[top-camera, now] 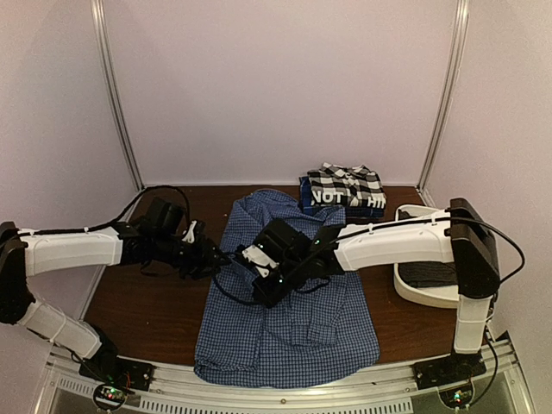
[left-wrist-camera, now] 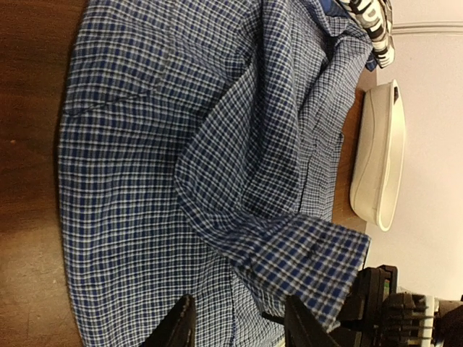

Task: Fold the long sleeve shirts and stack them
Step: Fold the sleeve of the 1/3-folded shirt, then adjust the sleeve of the 1/3-folded shirt.

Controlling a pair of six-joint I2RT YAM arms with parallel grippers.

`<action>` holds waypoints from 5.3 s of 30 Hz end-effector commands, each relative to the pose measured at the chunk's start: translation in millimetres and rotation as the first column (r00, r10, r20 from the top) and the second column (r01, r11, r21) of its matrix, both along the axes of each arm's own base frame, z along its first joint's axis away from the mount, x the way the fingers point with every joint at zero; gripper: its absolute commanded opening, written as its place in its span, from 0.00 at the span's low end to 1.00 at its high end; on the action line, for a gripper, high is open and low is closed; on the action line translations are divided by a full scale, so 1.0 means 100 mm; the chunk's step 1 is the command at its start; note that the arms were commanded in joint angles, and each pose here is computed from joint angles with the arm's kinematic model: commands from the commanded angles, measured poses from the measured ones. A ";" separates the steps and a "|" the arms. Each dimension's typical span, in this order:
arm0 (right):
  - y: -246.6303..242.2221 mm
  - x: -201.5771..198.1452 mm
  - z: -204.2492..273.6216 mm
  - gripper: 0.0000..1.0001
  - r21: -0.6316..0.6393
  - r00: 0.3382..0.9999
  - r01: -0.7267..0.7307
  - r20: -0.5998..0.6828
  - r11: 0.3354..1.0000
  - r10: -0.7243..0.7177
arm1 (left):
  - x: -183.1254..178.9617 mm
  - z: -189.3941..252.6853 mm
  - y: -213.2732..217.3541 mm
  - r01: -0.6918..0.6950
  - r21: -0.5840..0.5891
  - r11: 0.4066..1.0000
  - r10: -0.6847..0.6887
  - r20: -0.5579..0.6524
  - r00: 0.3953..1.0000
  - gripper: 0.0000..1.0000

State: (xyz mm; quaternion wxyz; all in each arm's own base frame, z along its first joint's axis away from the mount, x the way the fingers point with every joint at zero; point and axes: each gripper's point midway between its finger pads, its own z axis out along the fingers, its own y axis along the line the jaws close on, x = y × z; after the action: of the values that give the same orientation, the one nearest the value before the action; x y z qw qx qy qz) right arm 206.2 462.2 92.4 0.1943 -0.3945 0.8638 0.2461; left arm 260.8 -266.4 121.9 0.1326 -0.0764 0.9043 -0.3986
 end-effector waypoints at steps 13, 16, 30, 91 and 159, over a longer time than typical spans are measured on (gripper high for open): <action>0.16 -0.60 0.20 0.24 0.144 0.984 -0.164 -0.047 0.976 0.173 | 0.10 -0.10 0.28 -0.017 0.068 0.998 0.016 0.018 1.000 0.45; 0.13 -0.62 0.37 0.36 0.172 0.983 -0.176 -0.024 0.969 0.183 | 0.14 -0.13 0.31 -0.015 0.070 0.997 0.014 0.021 1.000 0.45; -0.58 0.66 0.61 0.71 0.227 0.971 0.233 0.005 0.946 -0.240 | 0.17 -0.36 0.14 0.144 0.087 0.986 -0.144 -0.003 0.990 0.44; -0.91 1.54 -0.02 0.57 0.280 0.892 0.453 -0.134 0.847 -0.432 | 0.99 -0.65 -0.75 0.332 0.224 0.916 -0.363 0.118 0.924 0.00; -1.12 1.37 -0.07 0.61 0.224 0.897 0.442 -0.091 0.868 -0.433 | -0.89 -0.97 0.14 0.370 0.360 0.856 -0.320 -0.194 0.927 0.32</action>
State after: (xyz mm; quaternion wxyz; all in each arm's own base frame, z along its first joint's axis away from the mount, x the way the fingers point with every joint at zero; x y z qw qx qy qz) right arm 343.0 354.5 77.4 0.2633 -0.1578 0.9006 0.3077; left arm 183.7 -250.8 24.3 0.0225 0.0914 0.9736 -0.2081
